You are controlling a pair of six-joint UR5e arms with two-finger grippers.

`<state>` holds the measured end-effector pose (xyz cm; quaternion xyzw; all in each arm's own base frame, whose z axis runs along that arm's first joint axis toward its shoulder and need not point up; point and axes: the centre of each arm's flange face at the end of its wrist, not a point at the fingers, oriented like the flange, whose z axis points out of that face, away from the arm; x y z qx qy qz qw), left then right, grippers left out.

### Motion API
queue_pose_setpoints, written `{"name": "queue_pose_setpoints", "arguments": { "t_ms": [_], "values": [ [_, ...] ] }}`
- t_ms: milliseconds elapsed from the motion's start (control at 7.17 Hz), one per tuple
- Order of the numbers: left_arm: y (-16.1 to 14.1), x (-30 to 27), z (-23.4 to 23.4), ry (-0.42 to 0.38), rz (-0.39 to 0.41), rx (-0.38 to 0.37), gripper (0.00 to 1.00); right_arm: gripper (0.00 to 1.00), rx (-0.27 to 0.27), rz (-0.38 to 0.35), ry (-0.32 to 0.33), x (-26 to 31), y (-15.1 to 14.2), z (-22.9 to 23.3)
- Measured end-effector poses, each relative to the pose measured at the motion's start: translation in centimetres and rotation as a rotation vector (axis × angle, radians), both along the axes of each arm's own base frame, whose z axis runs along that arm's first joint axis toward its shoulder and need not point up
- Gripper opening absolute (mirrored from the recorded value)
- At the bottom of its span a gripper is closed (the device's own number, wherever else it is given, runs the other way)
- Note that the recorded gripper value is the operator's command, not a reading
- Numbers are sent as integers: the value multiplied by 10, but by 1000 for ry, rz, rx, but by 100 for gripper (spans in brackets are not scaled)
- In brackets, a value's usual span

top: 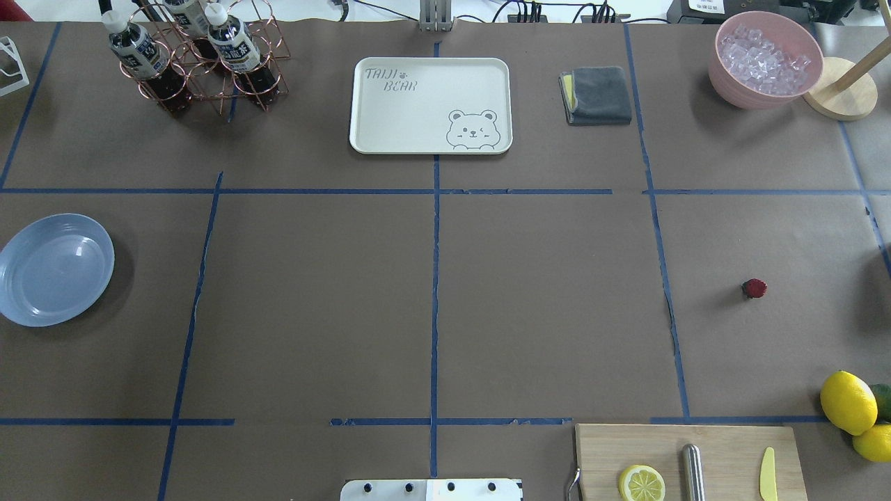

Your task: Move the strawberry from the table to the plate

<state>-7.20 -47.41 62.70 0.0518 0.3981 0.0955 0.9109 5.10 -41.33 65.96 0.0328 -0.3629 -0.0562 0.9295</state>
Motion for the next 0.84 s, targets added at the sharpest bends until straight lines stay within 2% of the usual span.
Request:
{"name": "queue_pose_setpoints", "arguments": {
  "t_ms": [558, 837],
  "values": [
    [-2, 3, -2, 3, 7, 14, 100, 100, 1, -1, 0, 0, 0, 0],
    [-6, 21, -5, 4, 43, 41, 100, 100, 21, -6, -1, -4, -7, -10]
  ]
}}
